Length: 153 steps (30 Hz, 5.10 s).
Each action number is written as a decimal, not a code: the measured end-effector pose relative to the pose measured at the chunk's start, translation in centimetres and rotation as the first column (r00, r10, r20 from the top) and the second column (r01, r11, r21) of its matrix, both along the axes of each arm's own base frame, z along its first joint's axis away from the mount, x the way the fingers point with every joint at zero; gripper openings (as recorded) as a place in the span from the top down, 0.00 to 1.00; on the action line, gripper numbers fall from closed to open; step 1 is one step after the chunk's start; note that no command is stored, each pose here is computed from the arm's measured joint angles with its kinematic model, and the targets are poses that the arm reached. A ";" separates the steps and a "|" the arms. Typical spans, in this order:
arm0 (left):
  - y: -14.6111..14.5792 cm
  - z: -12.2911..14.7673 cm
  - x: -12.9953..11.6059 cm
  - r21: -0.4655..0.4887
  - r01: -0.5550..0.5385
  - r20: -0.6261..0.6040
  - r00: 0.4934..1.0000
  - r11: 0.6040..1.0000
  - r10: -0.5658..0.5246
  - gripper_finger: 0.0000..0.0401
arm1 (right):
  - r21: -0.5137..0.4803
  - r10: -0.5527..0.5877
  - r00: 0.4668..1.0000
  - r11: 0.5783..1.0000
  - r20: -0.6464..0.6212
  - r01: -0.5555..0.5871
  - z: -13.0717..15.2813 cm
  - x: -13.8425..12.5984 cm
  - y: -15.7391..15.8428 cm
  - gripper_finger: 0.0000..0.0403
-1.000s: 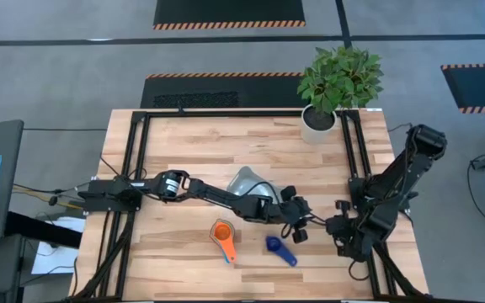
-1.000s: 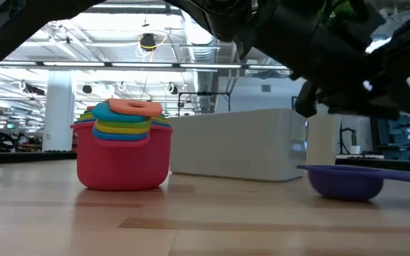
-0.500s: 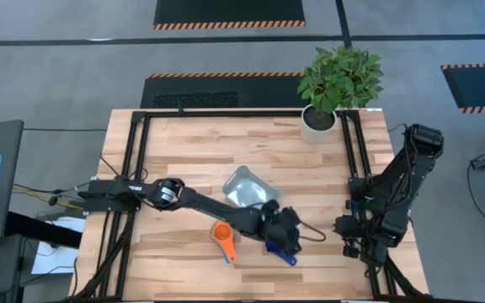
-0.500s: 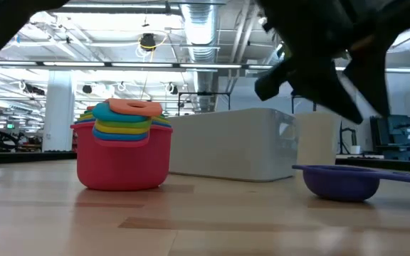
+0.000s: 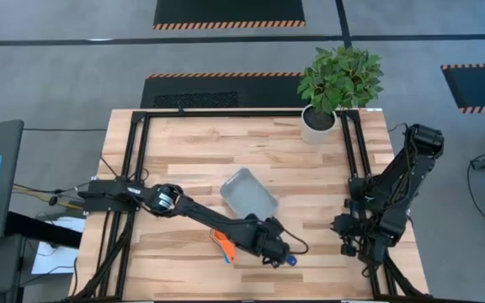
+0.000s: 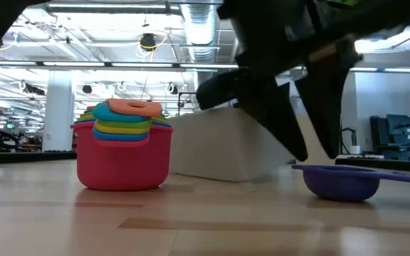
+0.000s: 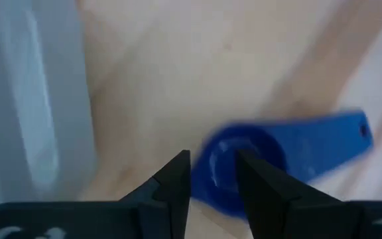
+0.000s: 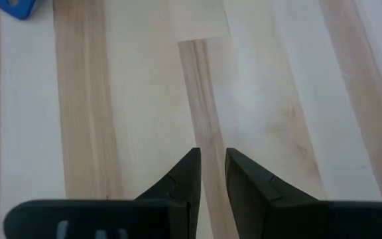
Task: Nest measuring cups in basket
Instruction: Stack the dark blue measuring cup on top of the orange measuring cup, then adjust the white bin
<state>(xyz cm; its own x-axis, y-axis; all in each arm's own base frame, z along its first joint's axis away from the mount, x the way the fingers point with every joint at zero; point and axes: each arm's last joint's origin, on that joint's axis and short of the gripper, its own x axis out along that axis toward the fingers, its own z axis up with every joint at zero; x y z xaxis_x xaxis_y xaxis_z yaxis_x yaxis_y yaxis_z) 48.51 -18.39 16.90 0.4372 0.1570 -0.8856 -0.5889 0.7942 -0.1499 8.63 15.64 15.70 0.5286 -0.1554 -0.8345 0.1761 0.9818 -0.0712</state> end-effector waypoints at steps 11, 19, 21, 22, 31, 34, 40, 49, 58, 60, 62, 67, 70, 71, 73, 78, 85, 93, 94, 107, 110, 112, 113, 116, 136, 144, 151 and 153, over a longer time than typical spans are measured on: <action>-1.4 0.9 -0.8 -0.047 -0.024 -0.025 0.999 0.999 0.023 0.73 | -0.018 -0.002 1.000 1.000 -0.006 0.002 0.0 0.5 -0.3 0.77; -1.7 -0.7 -1.3 -0.066 -0.100 -0.056 0.994 0.993 0.096 0.73 | -0.019 -0.001 1.000 1.000 -0.006 0.001 0.0 0.5 -0.3 0.77; -1.7 -0.7 -1.2 -0.062 -0.102 -0.049 0.994 0.993 0.099 0.73 | -0.017 -0.001 1.000 1.000 -0.005 0.001 0.0 0.5 -0.3 0.77; -1.6 -0.8 -1.2 -0.058 -0.104 -0.047 0.994 0.993 0.101 0.73 | -0.016 -0.001 1.000 1.000 -0.005 0.001 0.0 0.5 -0.2 0.77; -1.5 -0.8 -1.1 -0.028 -0.059 -0.047 0.997 0.998 0.057 0.75 | -0.018 0.002 1.000 1.000 -0.006 -0.002 0.0 0.5 -0.3 0.77; -1.4 -0.8 -1.1 -0.021 -0.046 -0.049 0.998 0.999 0.045 0.82 | -0.026 0.011 1.000 1.000 -0.009 -0.011 0.0 0.5 -0.3 0.77; -1.3 -0.8 -1.0 0.004 0.010 -0.058 0.998 1.000 -0.010 0.98 | -0.028 0.014 1.000 1.000 -0.009 -0.015 0.0 0.5 -0.3 0.77; -1.1 -0.4 -1.0 0.078 0.053 -0.054 0.997 0.996 -0.049 1.00 | -0.026 0.014 1.000 1.000 -0.004 -0.014 0.0 0.5 -0.2 0.77; -1.6 2.8 -0.9 0.182 0.081 0.008 0.996 0.980 -0.084 1.00 | -0.010 0.007 0.998 1.000 0.067 -0.006 0.1 0.8 0.1 0.77; -1.8 3.2 -1.1 0.191 0.081 0.019 0.996 0.978 -0.086 1.00 | -0.007 0.006 0.997 1.000 0.078 -0.005 0.2 0.9 0.1 0.77; -2.0 3.6 -1.4 0.195 0.080 0.016 0.996 0.978 -0.084 1.00 | -0.002 0.005 0.996 1.000 0.088 -0.004 0.2 0.9 0.2 0.77; -2.8 4.9 -2.4 0.190 0.085 0.026 0.995 0.978 -0.092 1.00 | 0.001 0.004 0.996 1.000 0.092 -0.004 0.2 0.9 0.2 0.77; -3.3 5.9 -3.4 0.199 0.100 0.014 0.994 0.975 -0.105 1.00 | 0.004 0.004 0.995 1.000 0.095 -0.004 0.2 1.0 0.2 0.77; -3.4 6.3 -3.7 0.208 0.101 0.005 0.995 0.973 -0.104 1.00 | 0.006 0.003 0.995 1.000 0.097 -0.004 0.2 1.0 0.3 0.77; -3.6 6.7 -4.7 0.240 0.092 -0.029 0.996 0.967 -0.087 1.00 | 0.008 0.004 0.995 1.000 0.098 -0.004 0.2 1.0 0.3 0.77; -3.6 7.1 -7.0 0.323 0.042 -0.126 0.992 0.945 -0.001 1.00 | 0.007 0.008 0.995 1.000 0.099 -0.008 0.2 1.0 0.3 0.77; -3.8 10.7 -9.9 0.357 -0.023 -0.085 0.995 0.934 0.057 1.00 | 0.002 0.008 0.994 1.000 0.108 -0.009 0.2 1.0 0.3 0.77; -5.5 11.8 -12.3 0.312 -0.078 -0.027 0.995 0.947 0.091 1.00 | -0.007 0.007 0.992 1.000 0.129 -0.007 0.3 1.1 0.3 0.77; -5.7 11.5 -12.6 0.313 -0.076 -0.038 0.995 0.947 0.092 1.00 | -0.011 0.007 0.991 1.000 0.135 -0.006 0.3 1.1 0.3 0.77; -2.8 8.8 -18.5 0.270 -0.422 0.061 0.905 0.866 0.422 1.00 | -0.018 0.020 0.989 1.000 0.146 -0.018 0.3 1.1 0.4 0.77; -2.5 8.0 -19.3 0.168 -0.458 0.131 0.888 0.873 0.440 1.00 | -0.018 0.021 0.989 1.000 0.146 -0.018 0.3 1.1 0.3 0.77; -2.4 7.4 -19.5 0.100 -0.454 0.184 0.883 0.886 0.431 1.00 | -0.015 0.020 0.989 1.000 0.147 -0.018 0.3 1.1 0.4 0.77; -2.4 7.1 -19.5 0.073 -0.449 0.203 0.881 0.890 0.428 1.00 | -0.016 0.021 0.989 1.000 0.147 -0.019 0.3 1.1 0.4 0.77; -1.9 5.6 -19.7 0.027 -0.459 0.213 0.871 0.888 0.443 1.00 | -0.015 0.019 0.989 1.000 0.148 -0.017 0.3 1.2 0.4 0.77; -1.9 4.1 -19.9 -0.063 -0.529 0.186 0.827 0.846 0.530 0.78 | 0.046 -0.167 0.967 0.986 0.192 0.162 0.5 4.4 -1.1 0.77; -1.7 4.4 -19.8 0.052 -0.476 0.296 0.847 0.878 0.442 0.64 | 0.070 -0.049 0.957 0.997 0.286 0.030 1.4 7.3 -0.8 0.77; -1.5 4.6 -19.7 0.138 -0.438 0.343 0.862 0.888 0.372 0.63 | 0.051 0.160 0.891 0.978 0.425 -0.200 2.9 10.9 -0.6 0.77; -1.5 4.6 -19.7 0.147 -0.434 0.350 0.863 0.889 0.364 0.63 | 0.074 0.147 0.891 0.978 0.430 -0.197 3.0 11.5 -1.2 0.77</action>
<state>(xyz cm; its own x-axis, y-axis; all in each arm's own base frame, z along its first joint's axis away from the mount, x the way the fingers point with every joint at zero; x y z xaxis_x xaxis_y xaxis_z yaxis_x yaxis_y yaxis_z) 28.83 -19.91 21.50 0.5371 0.5460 -0.6430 -0.8147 0.5332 -0.2277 20.18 14.43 18.70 0.8430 0.0513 -0.5354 -0.0071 0.9964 0.0843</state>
